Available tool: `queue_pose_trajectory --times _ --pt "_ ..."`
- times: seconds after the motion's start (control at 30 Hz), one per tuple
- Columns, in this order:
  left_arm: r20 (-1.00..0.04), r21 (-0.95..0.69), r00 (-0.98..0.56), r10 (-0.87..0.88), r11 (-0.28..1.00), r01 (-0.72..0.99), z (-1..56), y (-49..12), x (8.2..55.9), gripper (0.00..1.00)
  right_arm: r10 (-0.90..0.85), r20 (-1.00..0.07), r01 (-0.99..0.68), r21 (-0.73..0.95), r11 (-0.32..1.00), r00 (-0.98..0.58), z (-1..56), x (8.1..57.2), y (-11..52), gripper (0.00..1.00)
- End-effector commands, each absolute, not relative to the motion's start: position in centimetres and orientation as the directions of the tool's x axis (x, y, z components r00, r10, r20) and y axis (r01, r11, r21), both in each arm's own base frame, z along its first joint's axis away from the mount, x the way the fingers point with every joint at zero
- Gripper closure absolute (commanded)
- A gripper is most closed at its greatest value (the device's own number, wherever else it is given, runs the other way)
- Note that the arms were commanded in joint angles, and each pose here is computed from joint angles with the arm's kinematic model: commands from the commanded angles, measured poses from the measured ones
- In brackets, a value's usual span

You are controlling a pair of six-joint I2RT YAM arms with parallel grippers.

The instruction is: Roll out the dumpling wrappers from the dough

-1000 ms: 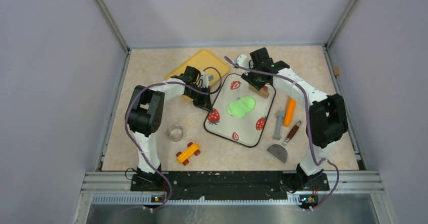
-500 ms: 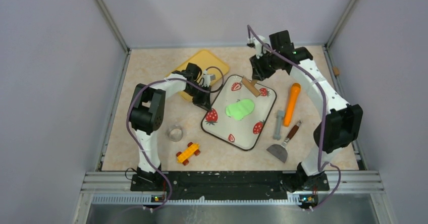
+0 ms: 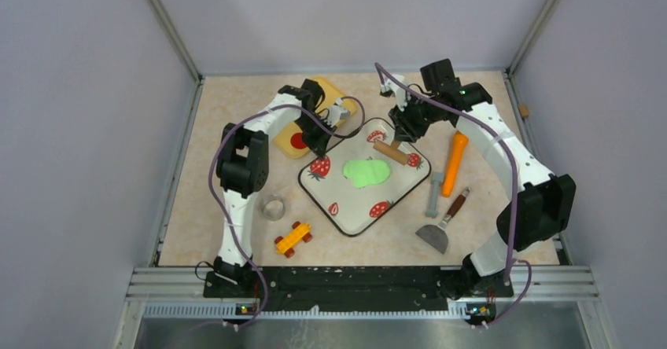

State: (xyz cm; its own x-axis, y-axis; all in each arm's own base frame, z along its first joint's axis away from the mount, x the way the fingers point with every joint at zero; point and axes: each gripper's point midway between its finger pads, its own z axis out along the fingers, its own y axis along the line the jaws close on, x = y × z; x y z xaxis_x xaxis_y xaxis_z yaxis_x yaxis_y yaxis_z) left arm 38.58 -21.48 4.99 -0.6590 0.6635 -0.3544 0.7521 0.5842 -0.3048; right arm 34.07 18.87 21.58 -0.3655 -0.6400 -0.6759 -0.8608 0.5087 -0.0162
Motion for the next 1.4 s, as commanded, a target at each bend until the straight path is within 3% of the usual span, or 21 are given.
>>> queue_pose_trajectory --times 0.0,0.07,0.13,0.27,0.47,0.87,1.27,1.37 --pt "-0.279 -0.238 -0.537 0.796 0.484 0.842 4.2 -20.2 37.3 1.0 -0.701 -0.703 -0.939 -0.15 0.308 -0.117 24.9 32.0 19.5 1.0" --pt "-0.293 -0.237 -0.561 0.774 0.51 0.827 3.9 -20.6 37.7 0.96 -0.762 -0.648 -0.963 -0.209 0.171 0.005 24.5 30.4 20.3 1.0" --pt "-0.31 -0.22 -0.6 0.737 0.559 0.8 3.9 -20.9 38.7 0.72 -0.807 -0.578 -0.955 -0.29 0.068 0.118 24.1 29.7 21.0 1.0" --pt "-0.397 -0.235 -0.684 0.612 0.652 0.721 6.4 -21.6 40.3 0.49 -0.823 -0.487 -0.915 -0.393 -0.092 0.292 23.7 29.0 22.8 1.0" --pt "-0.461 -0.236 -0.691 0.557 0.674 0.7 8.8 -20.2 38.8 0.43 -0.815 -0.441 -0.883 -0.438 -0.171 0.376 22.8 29.3 24.8 1.0" --pt "-0.362 -0.35 -0.744 0.562 0.658 0.667 4.1 -19.8 36.0 0.52 -0.818 -0.405 -0.885 -0.398 -0.243 0.407 18.5 29.0 26.9 1.0" --pt "-0.329 -0.343 -0.766 0.553 0.686 0.642 2.7 -19.5 36.3 1.0 -0.888 -0.356 -0.946 -0.248 -0.21 0.291 10.9 27.2 24.8 1.0" --pt "-0.324 -0.346 -0.765 0.556 0.683 0.643 2.5 -19.5 36.2 1.0 -0.904 -0.342 -0.958 -0.216 -0.189 0.256 9.2 27.0 24.3 1.0"
